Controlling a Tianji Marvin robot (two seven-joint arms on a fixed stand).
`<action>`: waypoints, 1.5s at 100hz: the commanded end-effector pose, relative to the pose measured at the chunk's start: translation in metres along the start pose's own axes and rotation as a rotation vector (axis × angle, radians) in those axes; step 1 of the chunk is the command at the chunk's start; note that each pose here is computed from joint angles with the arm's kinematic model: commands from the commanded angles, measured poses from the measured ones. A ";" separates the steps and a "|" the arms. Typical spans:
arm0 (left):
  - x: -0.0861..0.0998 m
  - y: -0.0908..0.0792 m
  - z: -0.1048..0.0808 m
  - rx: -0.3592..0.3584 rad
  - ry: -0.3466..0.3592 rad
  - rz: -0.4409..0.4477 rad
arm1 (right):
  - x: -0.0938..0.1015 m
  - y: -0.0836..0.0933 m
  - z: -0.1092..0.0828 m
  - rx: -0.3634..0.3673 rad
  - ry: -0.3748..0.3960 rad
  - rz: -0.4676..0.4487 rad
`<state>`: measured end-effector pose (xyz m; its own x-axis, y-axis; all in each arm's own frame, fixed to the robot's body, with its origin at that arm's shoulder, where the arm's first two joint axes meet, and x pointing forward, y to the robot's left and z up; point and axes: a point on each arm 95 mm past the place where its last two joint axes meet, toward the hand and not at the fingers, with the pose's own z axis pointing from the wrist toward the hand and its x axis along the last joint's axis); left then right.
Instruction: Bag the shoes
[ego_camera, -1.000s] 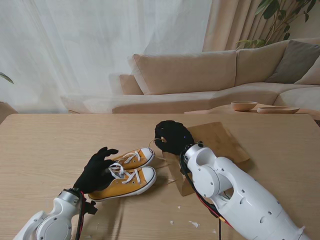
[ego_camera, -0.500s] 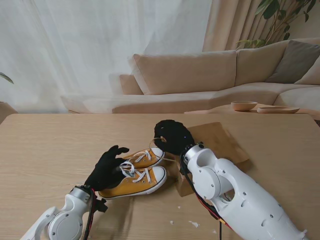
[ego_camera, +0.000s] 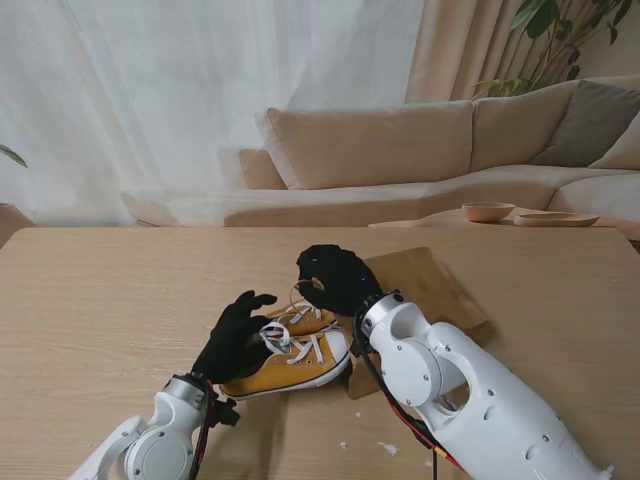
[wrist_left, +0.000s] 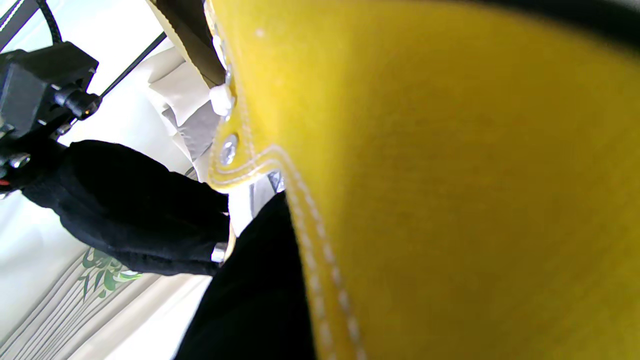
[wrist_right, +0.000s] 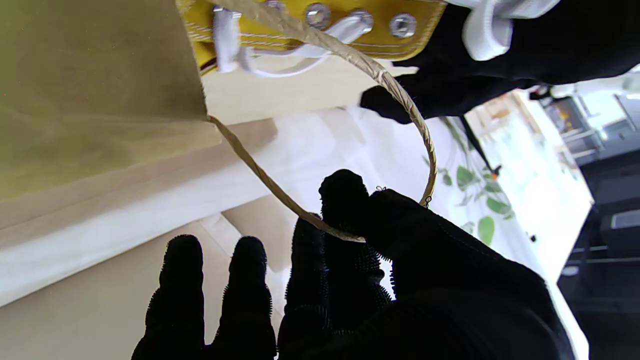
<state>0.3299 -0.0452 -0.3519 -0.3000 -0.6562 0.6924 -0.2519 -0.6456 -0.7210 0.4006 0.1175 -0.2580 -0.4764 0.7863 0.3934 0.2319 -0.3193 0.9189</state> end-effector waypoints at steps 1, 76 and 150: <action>0.014 -0.002 0.009 0.015 0.025 -0.017 | 0.013 -0.003 0.000 0.008 0.029 0.030; 0.025 0.022 0.030 0.018 0.000 0.018 | 0.047 -0.005 0.013 -0.049 0.104 0.146; 0.036 0.035 0.035 0.028 -0.037 0.017 | 0.054 -0.005 0.019 -0.030 0.150 0.269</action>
<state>0.3385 -0.0954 -0.3644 -0.2523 -0.7061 0.6617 -0.2300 -0.6205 -0.7498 0.3968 0.1629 -0.2430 -0.5106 0.6194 0.5963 0.3063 -0.5170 0.7993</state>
